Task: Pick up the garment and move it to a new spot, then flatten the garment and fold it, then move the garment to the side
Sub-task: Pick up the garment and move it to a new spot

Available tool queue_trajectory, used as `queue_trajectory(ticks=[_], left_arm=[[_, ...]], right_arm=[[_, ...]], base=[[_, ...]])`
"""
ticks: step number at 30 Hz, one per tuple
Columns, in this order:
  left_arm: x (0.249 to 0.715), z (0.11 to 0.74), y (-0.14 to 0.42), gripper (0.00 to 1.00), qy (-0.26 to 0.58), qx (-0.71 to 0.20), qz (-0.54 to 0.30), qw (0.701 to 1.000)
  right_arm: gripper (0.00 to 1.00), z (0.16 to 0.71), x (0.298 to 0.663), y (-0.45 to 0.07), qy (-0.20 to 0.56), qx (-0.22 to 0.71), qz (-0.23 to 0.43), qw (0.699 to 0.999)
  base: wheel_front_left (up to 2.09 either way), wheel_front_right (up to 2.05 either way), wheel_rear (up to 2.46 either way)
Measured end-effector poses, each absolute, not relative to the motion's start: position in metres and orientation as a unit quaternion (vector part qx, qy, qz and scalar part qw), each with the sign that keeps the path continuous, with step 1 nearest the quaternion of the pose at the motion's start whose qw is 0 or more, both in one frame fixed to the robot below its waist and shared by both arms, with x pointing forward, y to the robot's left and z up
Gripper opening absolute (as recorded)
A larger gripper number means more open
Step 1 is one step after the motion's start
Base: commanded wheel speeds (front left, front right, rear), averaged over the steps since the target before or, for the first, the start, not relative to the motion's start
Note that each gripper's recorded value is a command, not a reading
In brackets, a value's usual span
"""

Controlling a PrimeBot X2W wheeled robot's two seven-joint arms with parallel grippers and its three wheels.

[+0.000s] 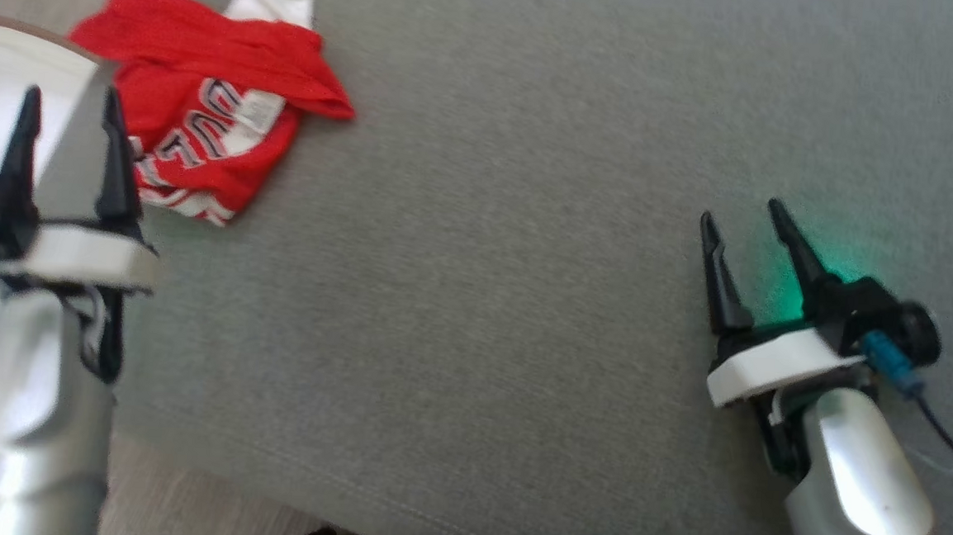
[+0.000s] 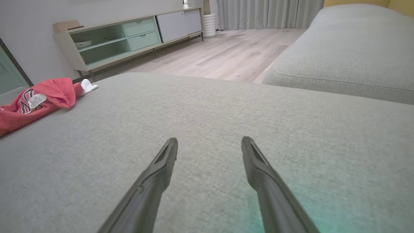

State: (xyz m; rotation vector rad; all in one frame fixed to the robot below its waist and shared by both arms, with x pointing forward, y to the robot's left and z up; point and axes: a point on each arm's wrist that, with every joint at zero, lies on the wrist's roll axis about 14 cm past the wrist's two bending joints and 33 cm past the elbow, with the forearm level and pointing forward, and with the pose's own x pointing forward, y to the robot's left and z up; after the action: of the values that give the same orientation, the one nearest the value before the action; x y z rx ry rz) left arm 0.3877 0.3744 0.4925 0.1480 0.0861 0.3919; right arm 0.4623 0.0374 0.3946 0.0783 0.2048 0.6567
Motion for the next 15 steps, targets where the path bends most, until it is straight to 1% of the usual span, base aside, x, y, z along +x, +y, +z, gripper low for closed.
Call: queue_trajectory(ticks=[4, 5, 7, 15], left_arm=[[0.419, 0.466, 0.376, 1.00, 0.096, 0.070, 0.174, 0.978], [0.434, 0.449, 0.370, 1.00, 0.129, 0.065, 0.157, 0.977], [0.444, 0.432, 0.367, 1.00, 0.162, 0.060, 0.149, 0.974], [0.451, 0.367, 0.364, 1.00, 0.265, 0.018, 0.151, 0.952]], right_arm=[[1.00, 0.390, 0.476, 0.020, 0.099, 0.036, 0.303, 0.947], [1.00, 0.388, 0.481, 0.011, 0.097, 0.035, 0.294, 0.950], [1.00, 0.387, 0.486, 0.002, 0.097, 0.032, 0.285, 0.953], [1.00, 0.386, 0.500, -0.025, 0.089, 0.029, 0.253, 0.963]], base=[[0.00, 0.00, 0.00], [0.00, 0.00, 0.00], [0.00, 0.00, 0.00], [0.00, 0.00, 0.00]])
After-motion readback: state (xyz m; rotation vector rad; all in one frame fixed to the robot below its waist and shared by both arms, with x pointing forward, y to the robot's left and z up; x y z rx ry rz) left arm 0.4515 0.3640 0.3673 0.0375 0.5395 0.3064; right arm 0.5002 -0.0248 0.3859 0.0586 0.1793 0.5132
